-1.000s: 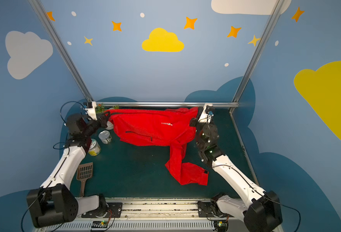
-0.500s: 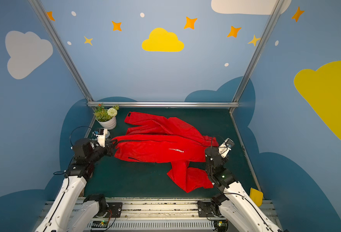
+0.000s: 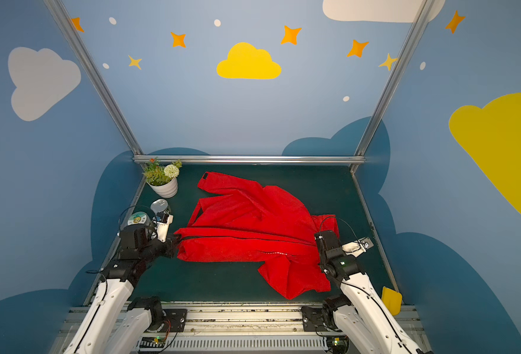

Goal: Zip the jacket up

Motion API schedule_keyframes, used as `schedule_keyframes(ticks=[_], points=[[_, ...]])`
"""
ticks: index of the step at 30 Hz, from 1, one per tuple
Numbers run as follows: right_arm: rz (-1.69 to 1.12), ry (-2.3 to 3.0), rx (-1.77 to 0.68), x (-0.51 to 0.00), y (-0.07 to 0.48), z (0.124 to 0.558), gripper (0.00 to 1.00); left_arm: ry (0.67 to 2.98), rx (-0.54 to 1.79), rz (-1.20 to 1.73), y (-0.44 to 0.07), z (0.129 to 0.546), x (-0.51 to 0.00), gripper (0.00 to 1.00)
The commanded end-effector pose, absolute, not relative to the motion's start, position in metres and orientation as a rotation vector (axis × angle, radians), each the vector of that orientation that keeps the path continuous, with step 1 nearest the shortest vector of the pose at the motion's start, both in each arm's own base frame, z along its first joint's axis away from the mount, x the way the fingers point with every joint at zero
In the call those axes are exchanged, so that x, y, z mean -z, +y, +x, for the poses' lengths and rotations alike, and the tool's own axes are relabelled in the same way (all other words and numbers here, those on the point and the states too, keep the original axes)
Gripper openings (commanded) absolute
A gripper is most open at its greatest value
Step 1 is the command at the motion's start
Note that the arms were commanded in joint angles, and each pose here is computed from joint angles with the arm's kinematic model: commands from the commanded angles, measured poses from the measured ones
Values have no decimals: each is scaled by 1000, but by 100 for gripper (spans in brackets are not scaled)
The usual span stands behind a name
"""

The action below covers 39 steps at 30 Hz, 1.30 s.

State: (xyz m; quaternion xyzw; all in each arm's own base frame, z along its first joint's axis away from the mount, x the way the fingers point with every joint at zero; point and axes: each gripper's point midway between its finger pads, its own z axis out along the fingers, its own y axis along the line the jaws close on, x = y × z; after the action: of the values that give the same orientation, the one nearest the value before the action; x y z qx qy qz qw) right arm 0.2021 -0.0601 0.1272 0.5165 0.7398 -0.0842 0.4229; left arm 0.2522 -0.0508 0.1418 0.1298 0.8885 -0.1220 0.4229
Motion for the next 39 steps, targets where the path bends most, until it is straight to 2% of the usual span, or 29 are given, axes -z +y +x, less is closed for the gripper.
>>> schedule_keyframes(ticks=[1, 5, 9, 14, 17, 18, 20, 23, 24, 30, 33, 36, 39], points=[[1395, 1823, 368, -125, -82, 169, 0, 2235, 97, 546, -39, 243, -137, 3], [1469, 1806, 440, -122, -93, 152, 0, 2170, -60, 842, -40, 216, -125, 3], [1557, 1802, 440, -113, -93, 142, 0, 2165, -116, 810, -32, 218, -123, 3], [1669, 1800, 434, -101, -95, 132, 0, 2223, 9, 972, -50, 209, -106, 3], [1623, 1842, 417, -105, -93, 138, 0, 2118, 88, 1089, -73, 205, -112, 3], [1580, 1852, 411, -110, -94, 143, 8, 2079, 76, 1118, -78, 206, -115, 3], [1482, 1855, 385, -124, -95, 155, 38, 2011, 36, 1189, -85, 205, -118, 3], [1405, 1917, 295, -142, -85, 168, 60, 1949, 120, 1242, -100, 200, -127, 3], [1400, 1961, 264, -146, -79, 168, 64, 1938, 132, 1246, -102, 200, -131, 3], [1511, 2170, 163, -156, -47, 153, 69, 1888, 46, 1254, -98, 206, -137, 3], [1550, 2250, -29, -149, -21, 156, 80, 1865, 25, 1252, -98, 206, -141, 3], [1627, 2310, -200, -142, 5, 153, 81, 1879, -20, 1247, -92, 207, -140, 3], [1684, 2334, -239, -145, 12, 145, 81, 1884, -35, 1252, -91, 206, -137, 3]])
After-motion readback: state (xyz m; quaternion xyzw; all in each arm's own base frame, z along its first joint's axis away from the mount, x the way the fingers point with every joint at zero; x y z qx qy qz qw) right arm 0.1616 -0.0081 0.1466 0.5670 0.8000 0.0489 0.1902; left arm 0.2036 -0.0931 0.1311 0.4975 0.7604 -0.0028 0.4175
